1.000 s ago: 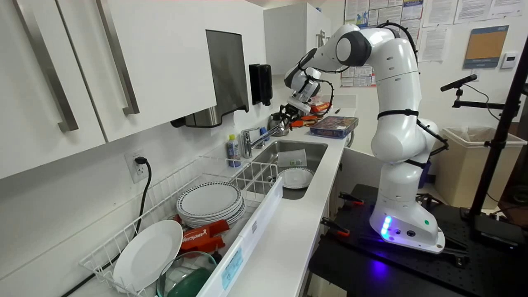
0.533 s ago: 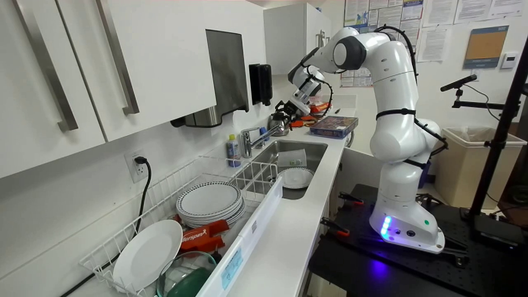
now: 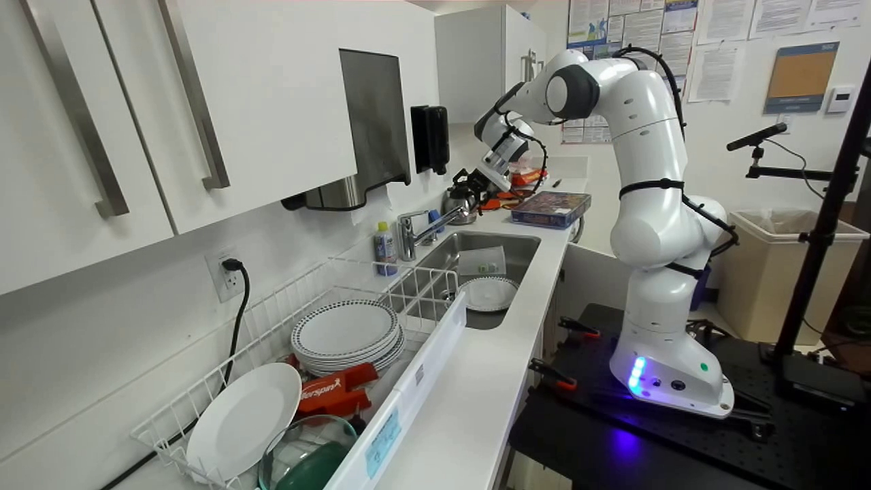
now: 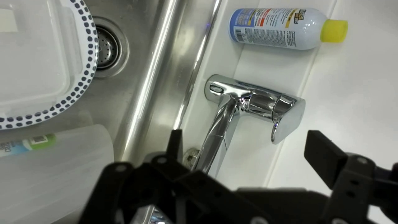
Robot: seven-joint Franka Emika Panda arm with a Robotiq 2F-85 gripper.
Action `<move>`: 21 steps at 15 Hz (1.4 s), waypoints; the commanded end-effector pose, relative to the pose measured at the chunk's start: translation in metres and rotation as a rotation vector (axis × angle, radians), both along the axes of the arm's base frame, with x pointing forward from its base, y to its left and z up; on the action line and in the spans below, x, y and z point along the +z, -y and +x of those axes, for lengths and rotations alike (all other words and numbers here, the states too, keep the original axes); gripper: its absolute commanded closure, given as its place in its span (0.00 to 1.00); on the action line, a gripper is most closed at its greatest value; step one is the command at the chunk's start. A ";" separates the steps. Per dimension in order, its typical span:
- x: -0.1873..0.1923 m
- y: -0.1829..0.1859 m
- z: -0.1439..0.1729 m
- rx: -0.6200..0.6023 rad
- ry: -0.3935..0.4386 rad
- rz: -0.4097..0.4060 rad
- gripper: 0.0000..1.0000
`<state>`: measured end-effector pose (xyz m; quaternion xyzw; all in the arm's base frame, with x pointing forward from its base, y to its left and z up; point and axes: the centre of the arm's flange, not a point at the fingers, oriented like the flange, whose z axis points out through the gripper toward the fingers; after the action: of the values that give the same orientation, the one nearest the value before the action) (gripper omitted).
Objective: Move the faucet to the right, push the faucet handle upwards
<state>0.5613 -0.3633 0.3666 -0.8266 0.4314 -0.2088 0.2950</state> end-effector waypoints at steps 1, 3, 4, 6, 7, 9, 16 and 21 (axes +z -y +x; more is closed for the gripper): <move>-0.005 0.002 0.009 -0.005 0.007 0.007 0.00; -0.011 0.005 0.020 0.002 0.035 0.024 0.00; -0.015 0.006 0.025 -0.005 0.046 0.033 0.00; -0.023 0.008 0.036 0.003 0.085 0.056 0.00; -0.028 0.008 0.042 0.003 0.106 0.064 0.00; -0.036 0.008 0.053 0.019 0.125 0.100 0.00; -0.049 0.011 0.080 0.039 0.200 0.200 0.00; -0.052 0.006 0.102 0.048 0.216 0.220 0.00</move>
<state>0.6430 -0.3685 0.3150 -0.7760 0.4078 -0.2395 0.4173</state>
